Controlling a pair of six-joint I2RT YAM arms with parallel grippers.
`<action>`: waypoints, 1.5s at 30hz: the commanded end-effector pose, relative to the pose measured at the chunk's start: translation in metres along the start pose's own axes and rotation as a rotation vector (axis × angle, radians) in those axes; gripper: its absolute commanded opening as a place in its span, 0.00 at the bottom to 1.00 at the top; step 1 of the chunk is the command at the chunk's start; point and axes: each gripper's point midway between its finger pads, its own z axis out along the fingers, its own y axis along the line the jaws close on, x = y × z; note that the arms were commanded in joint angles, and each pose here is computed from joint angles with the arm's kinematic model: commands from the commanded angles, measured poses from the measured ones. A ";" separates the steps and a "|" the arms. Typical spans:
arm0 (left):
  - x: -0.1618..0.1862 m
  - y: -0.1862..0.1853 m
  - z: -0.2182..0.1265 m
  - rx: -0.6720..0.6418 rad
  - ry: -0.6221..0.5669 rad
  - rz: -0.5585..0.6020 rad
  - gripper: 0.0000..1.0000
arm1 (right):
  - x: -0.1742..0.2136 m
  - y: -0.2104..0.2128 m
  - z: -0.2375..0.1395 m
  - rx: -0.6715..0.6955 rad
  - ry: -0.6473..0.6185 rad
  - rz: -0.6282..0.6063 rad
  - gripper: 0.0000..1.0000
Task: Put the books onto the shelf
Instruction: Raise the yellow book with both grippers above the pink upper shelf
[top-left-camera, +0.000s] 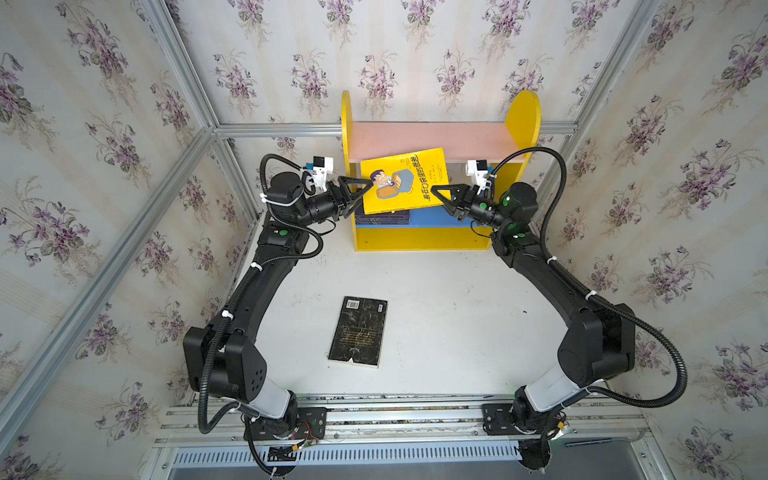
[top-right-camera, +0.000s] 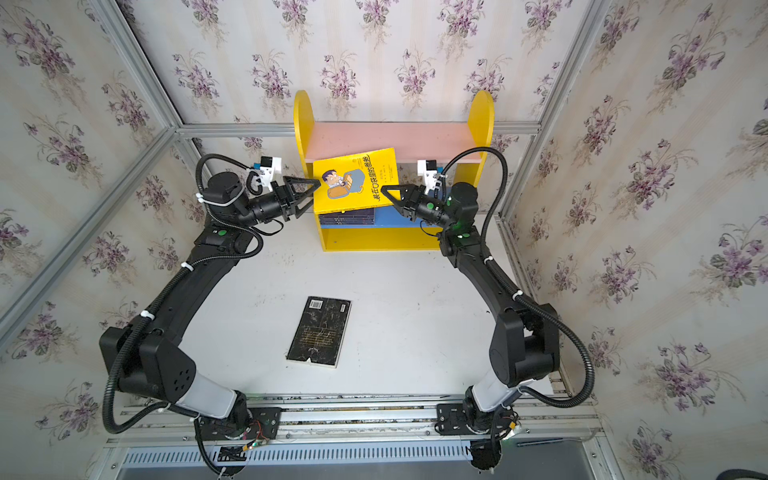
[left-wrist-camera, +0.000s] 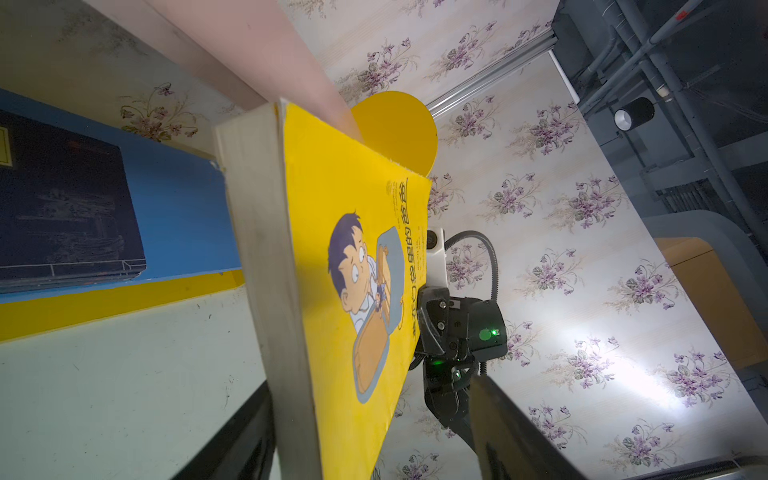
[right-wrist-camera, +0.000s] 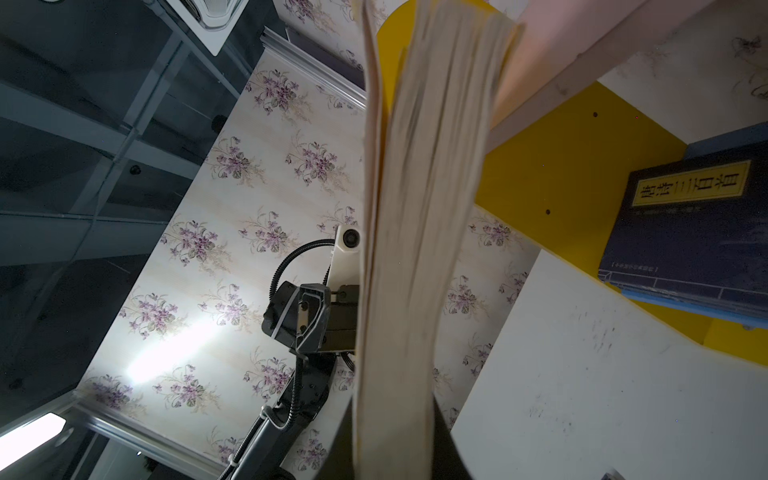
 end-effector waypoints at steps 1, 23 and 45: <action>0.008 -0.011 0.002 0.057 0.076 0.009 0.72 | -0.007 0.008 0.009 -0.001 -0.055 -0.090 0.04; 0.035 0.010 -0.015 -0.030 0.078 -0.026 0.76 | -0.017 0.010 -0.008 -0.055 -0.102 -0.082 0.04; 0.030 0.003 0.000 -0.013 0.101 0.008 0.27 | -0.021 0.019 -0.002 -0.103 -0.050 -0.053 0.05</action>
